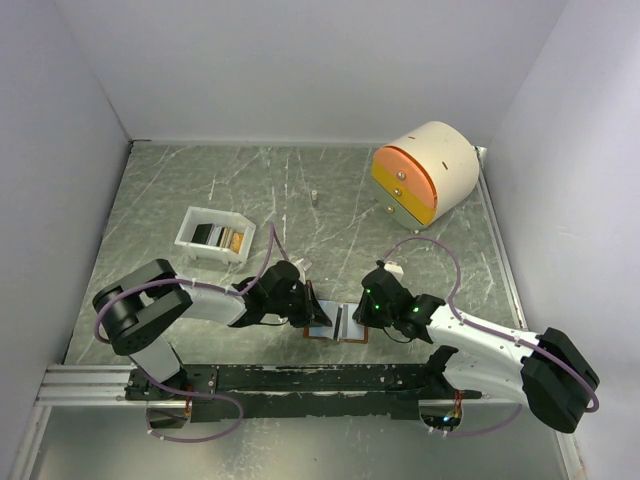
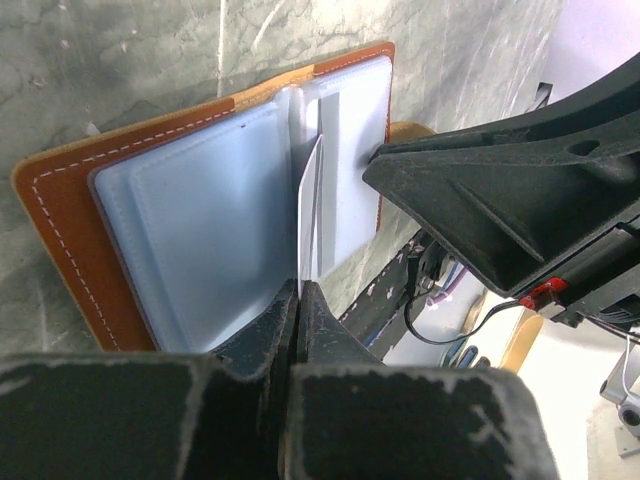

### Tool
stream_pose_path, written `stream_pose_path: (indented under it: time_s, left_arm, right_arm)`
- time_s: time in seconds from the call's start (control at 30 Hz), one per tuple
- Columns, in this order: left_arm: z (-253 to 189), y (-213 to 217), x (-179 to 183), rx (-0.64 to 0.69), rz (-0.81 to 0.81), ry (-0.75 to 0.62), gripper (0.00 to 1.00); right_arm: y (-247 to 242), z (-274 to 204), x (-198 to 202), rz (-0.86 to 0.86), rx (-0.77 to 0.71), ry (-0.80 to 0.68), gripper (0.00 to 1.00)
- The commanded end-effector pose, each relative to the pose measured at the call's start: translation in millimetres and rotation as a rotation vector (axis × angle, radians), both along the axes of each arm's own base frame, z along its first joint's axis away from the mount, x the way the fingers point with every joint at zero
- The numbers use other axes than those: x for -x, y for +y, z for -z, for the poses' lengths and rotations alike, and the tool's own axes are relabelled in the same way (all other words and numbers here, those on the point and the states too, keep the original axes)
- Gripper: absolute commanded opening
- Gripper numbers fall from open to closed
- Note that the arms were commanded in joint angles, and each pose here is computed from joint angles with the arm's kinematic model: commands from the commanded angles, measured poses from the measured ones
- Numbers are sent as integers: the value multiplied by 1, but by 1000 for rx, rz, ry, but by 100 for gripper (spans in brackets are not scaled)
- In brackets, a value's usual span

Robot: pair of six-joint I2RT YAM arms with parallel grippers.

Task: Put the credit cards into the card holder
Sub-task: Insert the credit card into the card holder.

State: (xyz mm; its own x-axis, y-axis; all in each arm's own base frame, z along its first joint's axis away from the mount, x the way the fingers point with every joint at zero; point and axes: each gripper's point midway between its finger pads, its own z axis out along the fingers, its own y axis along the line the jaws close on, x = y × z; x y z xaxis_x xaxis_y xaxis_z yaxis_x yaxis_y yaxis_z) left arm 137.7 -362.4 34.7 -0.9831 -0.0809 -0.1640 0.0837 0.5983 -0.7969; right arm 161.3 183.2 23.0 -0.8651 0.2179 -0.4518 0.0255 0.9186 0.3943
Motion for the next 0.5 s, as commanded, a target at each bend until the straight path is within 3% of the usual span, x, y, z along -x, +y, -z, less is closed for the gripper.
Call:
stream_pose_path:
  time_s: [0.0,0.47]
  left_arm:
    - [3,-2,-10,-21,-22,-16,7]
    - [13,-7,-14,-59,-48,-22,7]
  right_arm:
    - [-8,8,5,12,25,16,16]
    - [-6,9,6,18,11,20,16]
